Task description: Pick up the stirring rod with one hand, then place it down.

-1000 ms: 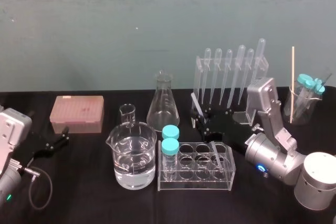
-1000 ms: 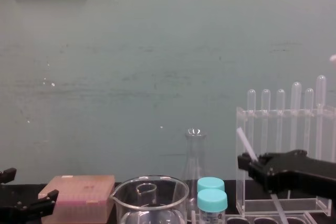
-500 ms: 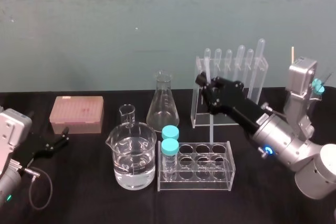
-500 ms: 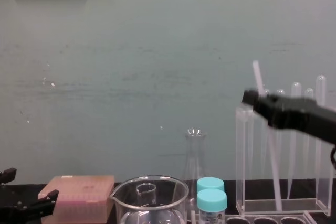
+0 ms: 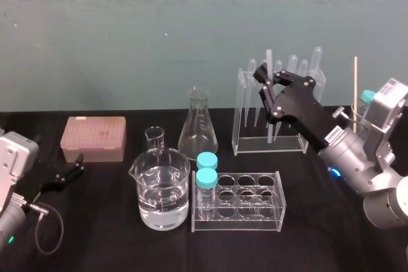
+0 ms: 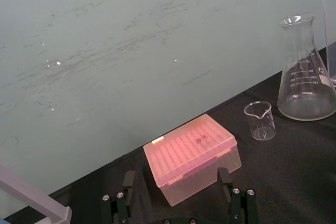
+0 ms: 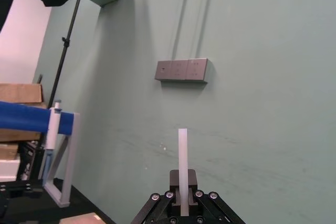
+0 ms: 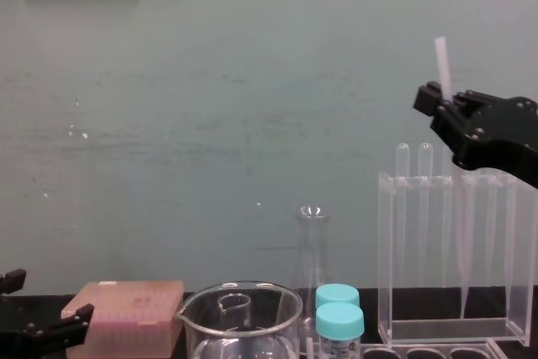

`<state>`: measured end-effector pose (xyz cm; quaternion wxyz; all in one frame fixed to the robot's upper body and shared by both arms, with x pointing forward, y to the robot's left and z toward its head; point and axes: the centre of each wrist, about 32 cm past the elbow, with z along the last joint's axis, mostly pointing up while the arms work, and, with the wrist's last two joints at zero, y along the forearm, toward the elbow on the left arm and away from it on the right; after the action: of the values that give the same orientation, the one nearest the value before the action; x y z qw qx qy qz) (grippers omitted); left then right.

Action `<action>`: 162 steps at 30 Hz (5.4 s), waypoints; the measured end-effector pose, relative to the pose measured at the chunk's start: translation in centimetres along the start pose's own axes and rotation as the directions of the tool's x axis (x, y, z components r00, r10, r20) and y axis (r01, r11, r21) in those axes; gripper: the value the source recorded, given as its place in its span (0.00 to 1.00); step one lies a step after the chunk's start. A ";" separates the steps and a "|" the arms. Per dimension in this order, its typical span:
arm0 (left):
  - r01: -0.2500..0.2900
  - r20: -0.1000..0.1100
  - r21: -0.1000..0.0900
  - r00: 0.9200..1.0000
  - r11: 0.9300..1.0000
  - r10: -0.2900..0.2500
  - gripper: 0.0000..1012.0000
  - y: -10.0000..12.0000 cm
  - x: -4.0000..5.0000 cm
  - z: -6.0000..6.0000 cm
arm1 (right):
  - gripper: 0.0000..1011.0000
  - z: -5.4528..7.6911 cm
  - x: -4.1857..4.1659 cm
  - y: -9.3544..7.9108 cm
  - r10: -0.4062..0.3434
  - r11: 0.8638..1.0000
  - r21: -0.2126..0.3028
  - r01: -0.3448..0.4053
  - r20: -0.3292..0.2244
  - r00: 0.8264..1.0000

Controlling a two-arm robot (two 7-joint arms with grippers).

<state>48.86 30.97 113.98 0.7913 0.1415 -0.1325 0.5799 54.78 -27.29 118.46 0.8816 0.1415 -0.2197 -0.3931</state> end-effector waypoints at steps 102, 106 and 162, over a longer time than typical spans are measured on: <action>0.000 0.000 0.000 1.000 1.000 0.000 0.99 0.0 0.00 0.0 | 0.07 -1.6 0.14 -1.5 -0.048 0.998 -0.052 0.043 -0.102 0.994; 0.000 0.000 0.000 1.000 1.000 0.000 0.99 0.0 0.00 0.0 | 0.07 -1.6 0.14 -1.5 -0.048 0.998 -0.052 0.043 -0.102 0.994; 0.000 0.000 0.000 1.000 1.000 0.000 0.99 0.0 0.00 0.0 | 0.07 -1.6 0.15 -1.5 -0.040 0.998 -0.049 0.036 -0.102 0.994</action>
<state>48.86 30.97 113.98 0.7913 0.1415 -0.1325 0.5799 54.67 -28.28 116.52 0.8872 0.1451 -0.1620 -0.4070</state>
